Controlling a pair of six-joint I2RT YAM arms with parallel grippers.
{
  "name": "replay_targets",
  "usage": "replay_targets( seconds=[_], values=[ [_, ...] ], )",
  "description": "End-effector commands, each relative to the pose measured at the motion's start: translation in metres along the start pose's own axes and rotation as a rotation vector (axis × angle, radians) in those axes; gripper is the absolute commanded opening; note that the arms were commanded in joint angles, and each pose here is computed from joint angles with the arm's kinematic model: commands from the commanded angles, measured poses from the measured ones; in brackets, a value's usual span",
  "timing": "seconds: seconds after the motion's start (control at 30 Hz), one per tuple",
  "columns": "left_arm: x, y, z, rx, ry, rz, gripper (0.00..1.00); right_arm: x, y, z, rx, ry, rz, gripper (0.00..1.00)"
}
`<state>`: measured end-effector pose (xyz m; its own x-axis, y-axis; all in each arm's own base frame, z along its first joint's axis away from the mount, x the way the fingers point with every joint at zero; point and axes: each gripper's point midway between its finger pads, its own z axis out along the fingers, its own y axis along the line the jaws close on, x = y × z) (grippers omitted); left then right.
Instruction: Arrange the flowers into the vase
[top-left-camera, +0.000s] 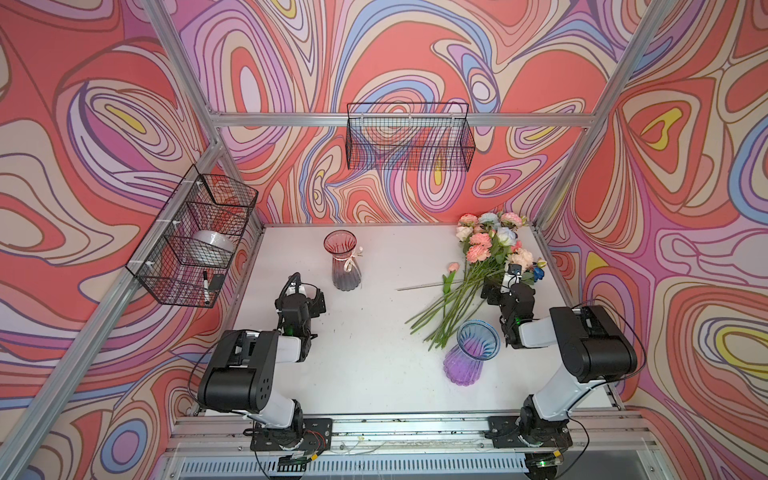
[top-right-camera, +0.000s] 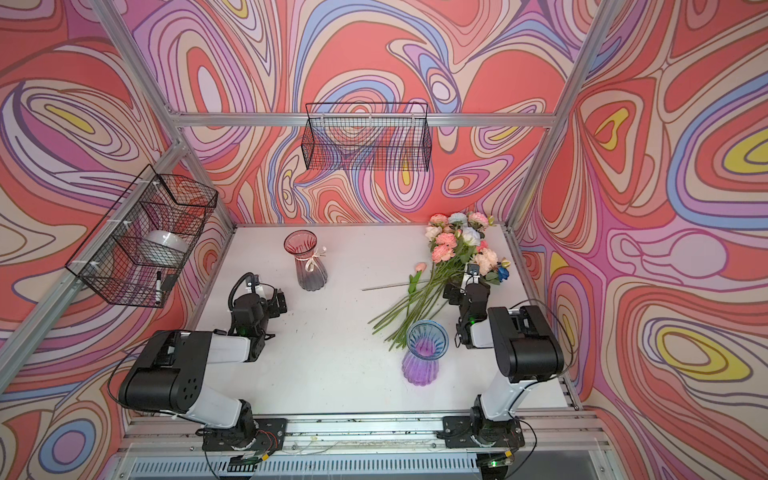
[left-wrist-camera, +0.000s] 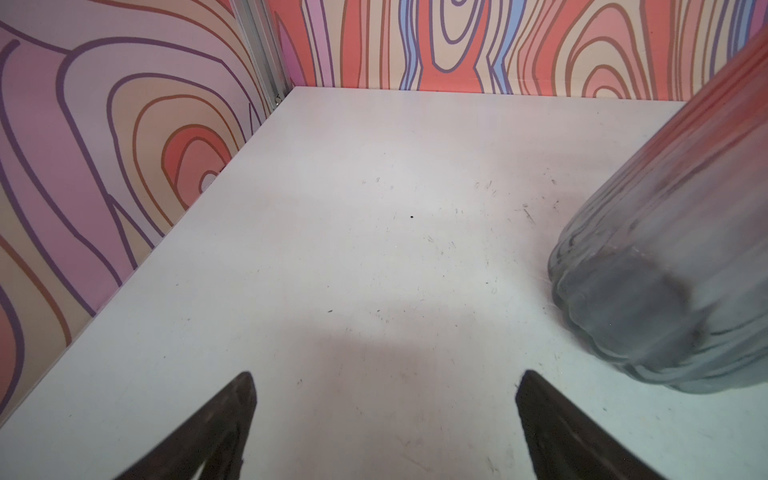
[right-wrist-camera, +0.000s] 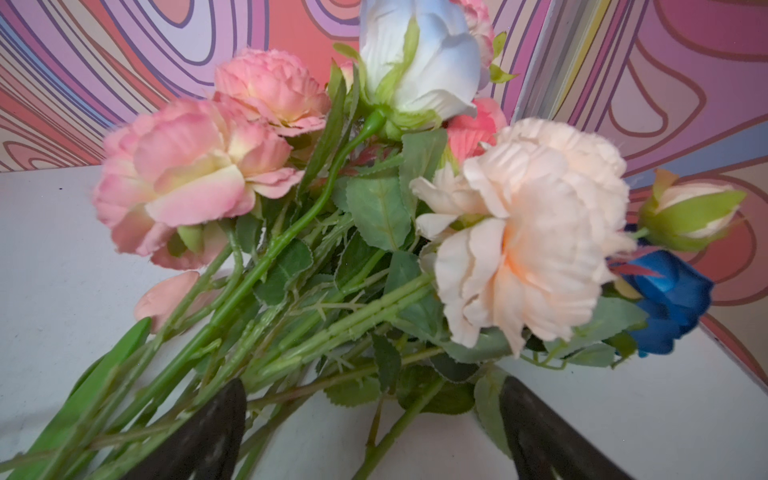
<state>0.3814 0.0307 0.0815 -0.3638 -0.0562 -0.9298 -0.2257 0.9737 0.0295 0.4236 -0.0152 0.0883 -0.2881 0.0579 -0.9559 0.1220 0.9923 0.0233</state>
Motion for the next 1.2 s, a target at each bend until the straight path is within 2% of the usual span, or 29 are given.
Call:
replay_targets(
  seconds=[0.0, 0.2, 0.3, 0.5, 0.67, 0.77, 0.87, 0.9, 0.97, 1.07, 1.1, 1.17],
  values=[
    [-0.012, -0.003, 0.002, 0.009, -0.04, 0.008, 1.0, -0.006, 0.001, 0.003, -0.005, -0.013, -0.004, 0.98],
    [-0.011, -0.002, 0.002, 0.009, -0.039, 0.009, 0.99, -0.005, 0.001, 0.003, -0.011, -0.009, 0.001, 0.99],
    [-0.014, 0.006, 0.0, -0.036, -0.043, -0.012, 1.0, -0.011, -0.007, 0.0, 0.037, -0.02, 0.021, 0.99],
    [-0.019, 0.005, -0.012, -0.015, -0.096, -0.017, 1.0, -0.036, -0.013, -0.006, 0.083, 0.031, 0.032, 0.98],
    [-0.024, 0.012, -0.02, -0.045, -0.116, -0.032, 1.0, -0.063, -0.022, -0.021, 0.137, 0.016, 0.076, 0.98],
    [-0.045, 0.033, -0.025, -0.163, -0.043, -0.07, 1.0, -0.08, -0.032, -0.031, 0.19, -0.005, 0.106, 0.98],
    [-0.087, 0.036, -0.034, -0.18, -0.101, -0.079, 1.0, -0.093, -0.051, -0.042, 0.305, -0.029, 0.195, 0.98],
    [-0.095, 0.039, -0.038, -0.19, -0.121, -0.1, 1.0, -0.094, -0.058, -0.045, 0.348, -0.028, 0.245, 0.98],
    [-0.131, 0.048, -0.053, -0.224, -0.216, -0.229, 1.0, -0.091, -0.071, -0.054, 0.446, -0.008, 0.395, 0.99],
    [-0.148, 0.066, -0.077, -0.269, -0.291, -0.516, 1.0, -0.074, -0.083, -0.07, 0.571, 0.101, 0.592, 0.98],
    [-0.147, 0.072, -0.085, -0.285, -0.283, -0.603, 1.0, -0.074, -0.077, -0.068, 0.534, 0.129, 0.599, 0.99],
    [-0.151, 0.073, -0.096, -0.264, -0.259, -0.702, 1.0, -0.077, -0.067, -0.064, 0.466, 0.151, 0.587, 0.98]
  ],
)
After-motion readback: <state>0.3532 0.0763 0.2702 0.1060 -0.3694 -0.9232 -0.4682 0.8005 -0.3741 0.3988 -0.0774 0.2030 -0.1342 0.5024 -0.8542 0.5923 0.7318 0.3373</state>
